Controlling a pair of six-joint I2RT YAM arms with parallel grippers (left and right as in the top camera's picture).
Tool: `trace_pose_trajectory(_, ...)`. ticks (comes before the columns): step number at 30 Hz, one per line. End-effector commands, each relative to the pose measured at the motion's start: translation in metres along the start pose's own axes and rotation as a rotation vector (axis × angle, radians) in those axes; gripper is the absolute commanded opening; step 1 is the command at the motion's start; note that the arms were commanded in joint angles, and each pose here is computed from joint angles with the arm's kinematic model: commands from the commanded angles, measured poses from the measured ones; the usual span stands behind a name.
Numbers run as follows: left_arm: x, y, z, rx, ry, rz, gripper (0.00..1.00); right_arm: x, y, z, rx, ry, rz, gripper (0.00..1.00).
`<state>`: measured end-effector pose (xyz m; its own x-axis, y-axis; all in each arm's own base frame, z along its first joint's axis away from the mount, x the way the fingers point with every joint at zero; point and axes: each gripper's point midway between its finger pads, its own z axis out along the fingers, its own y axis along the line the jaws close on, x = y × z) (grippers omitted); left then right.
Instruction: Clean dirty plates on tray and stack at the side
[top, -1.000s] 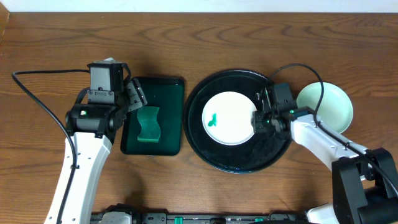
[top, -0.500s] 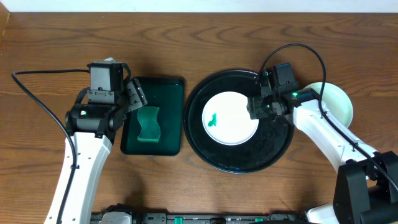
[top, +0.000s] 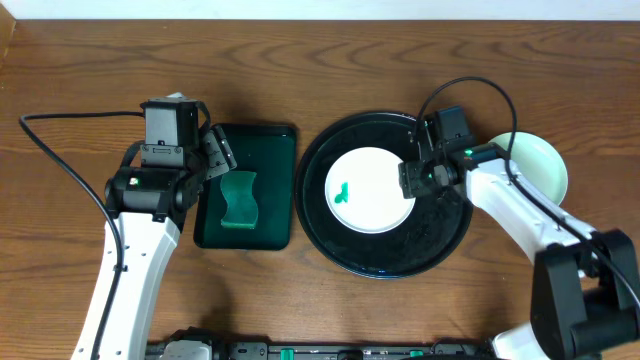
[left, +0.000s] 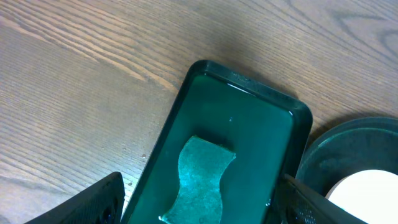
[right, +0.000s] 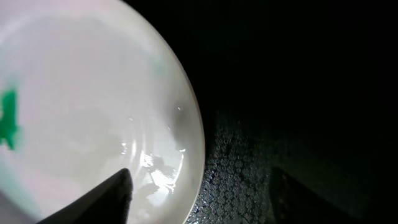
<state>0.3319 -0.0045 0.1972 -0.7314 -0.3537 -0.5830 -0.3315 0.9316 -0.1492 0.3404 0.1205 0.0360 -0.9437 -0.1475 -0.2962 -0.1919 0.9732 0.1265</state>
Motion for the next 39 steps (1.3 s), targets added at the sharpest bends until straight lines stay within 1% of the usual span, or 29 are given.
trace_pose_trajectory(1,-0.0034,-0.0009,-0.0019,-0.005,-0.012,0.002,0.78,0.0098,-0.0038,0.0098,0.015,0.040,-0.012,0.65)
trace_pose_trajectory(7,-0.0034,-0.0009,-0.0019,-0.005,-0.012,0.002,0.78,0.0089,-0.0039,0.0104,0.015,0.036,-0.012,0.54)
trace_pose_trajectory(9,-0.0034,-0.0009,-0.0019,-0.005,-0.012,0.002,0.78,0.0090,-0.0039,0.0106,0.015,0.037,-0.012,0.52)
trace_pose_trajectory(20,-0.0034,-0.0009,-0.0019,-0.005,-0.012,0.002,0.78,0.0146,-0.0046,0.0103,0.018,0.060,-0.010,0.56)
trace_pose_trajectory(30,-0.0034,-0.0009,-0.0019,-0.005,-0.012,0.002,0.78,0.0121,-0.0086,0.0101,0.023,0.051,-0.002,0.56)
trace_pose_trajectory(34,-0.0034,-0.0009,-0.0019,-0.005,-0.012,0.002,0.78,0.0122,-0.0129,0.0097,0.023,0.053,0.005,0.50)
trace_pose_trajectory(37,-0.0034,-0.0009,-0.0019,-0.005,-0.012,0.002,0.78,0.0110,-0.0116,0.0098,0.015,0.048,-0.002,0.49)
trace_pose_trajectory(39,-0.0034,-0.0009,-0.0019,-0.005,-0.012,0.002,0.78,0.0100,-0.0101,0.0098,0.008,0.044,-0.003,0.45)
